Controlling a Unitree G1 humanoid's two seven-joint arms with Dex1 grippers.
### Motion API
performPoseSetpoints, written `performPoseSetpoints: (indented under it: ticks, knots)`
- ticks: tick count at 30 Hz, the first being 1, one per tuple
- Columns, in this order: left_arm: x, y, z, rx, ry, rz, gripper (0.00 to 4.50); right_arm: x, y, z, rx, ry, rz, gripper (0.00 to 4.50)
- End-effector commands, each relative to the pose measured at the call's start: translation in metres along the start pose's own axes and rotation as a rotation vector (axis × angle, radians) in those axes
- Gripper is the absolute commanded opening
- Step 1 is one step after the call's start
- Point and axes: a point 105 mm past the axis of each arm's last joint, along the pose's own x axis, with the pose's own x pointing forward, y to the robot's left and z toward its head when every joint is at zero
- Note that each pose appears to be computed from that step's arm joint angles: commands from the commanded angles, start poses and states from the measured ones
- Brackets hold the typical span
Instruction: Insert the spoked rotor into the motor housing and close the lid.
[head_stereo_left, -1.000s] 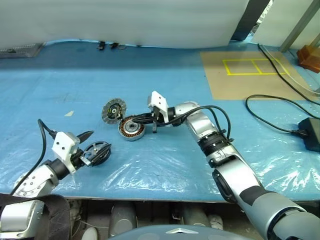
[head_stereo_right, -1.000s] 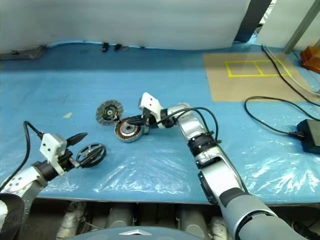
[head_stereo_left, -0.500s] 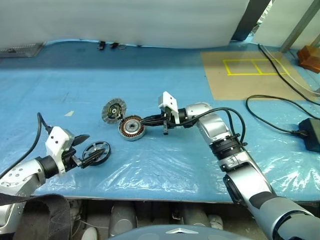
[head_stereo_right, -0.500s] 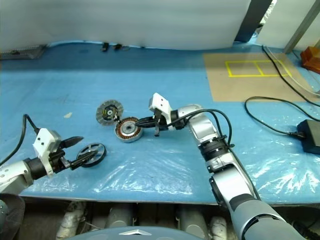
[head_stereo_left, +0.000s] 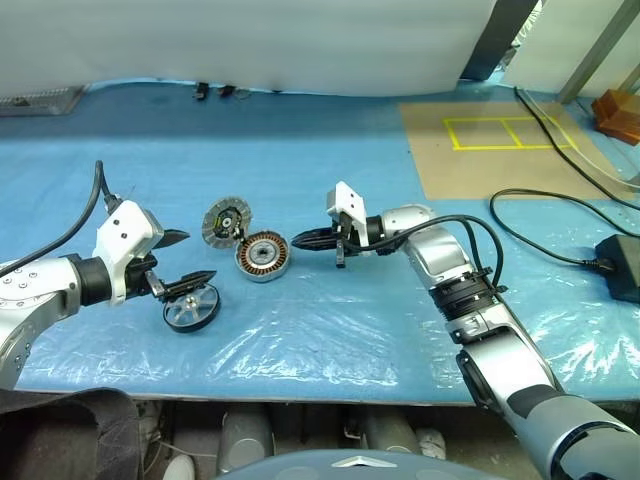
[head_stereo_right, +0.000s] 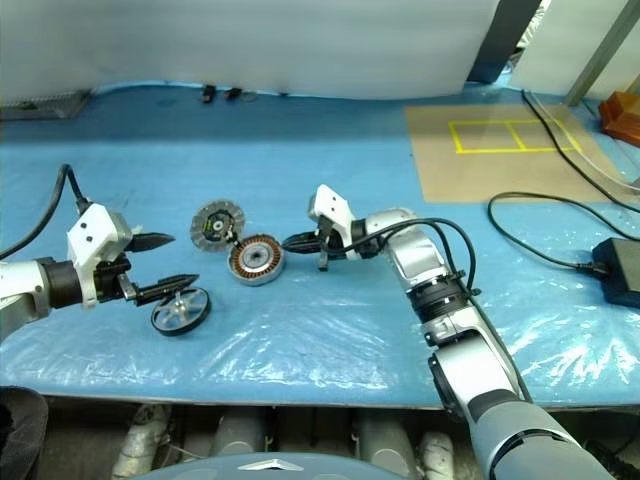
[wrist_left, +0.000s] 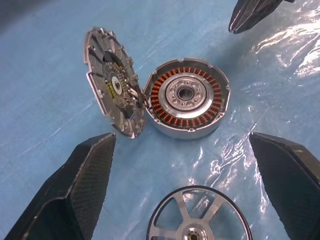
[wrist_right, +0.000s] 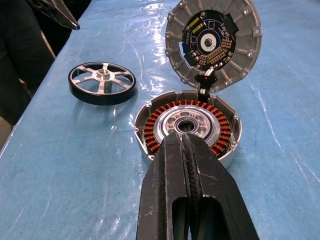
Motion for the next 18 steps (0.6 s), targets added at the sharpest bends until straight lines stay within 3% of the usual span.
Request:
performPoseSetpoints:
  ticks: [1, 3, 13, 18]
  knots:
    - [-0.007, 0.000, -0.004, 0.035, 0.024, -0.026, 3.60, -0.006, 0.000, 0.011, -0.028, -0.046, -0.016, 0.00]
    - [-0.009, 0.001, -0.009, 0.050, 0.041, -0.029, 2.92, -0.007, 0.000, 0.010, -0.025, -0.044, -0.019, 0.00]
    - [-0.015, 0.001, -0.048, 0.043, 0.181, -0.093, 2.92, -0.008, 0.001, 0.008, -0.016, -0.037, -0.025, 0.00]
    - [-0.007, -0.004, -0.056, 0.080, 0.195, -0.119, 2.92, -0.008, 0.002, 0.006, -0.014, -0.034, -0.030, 0.00]
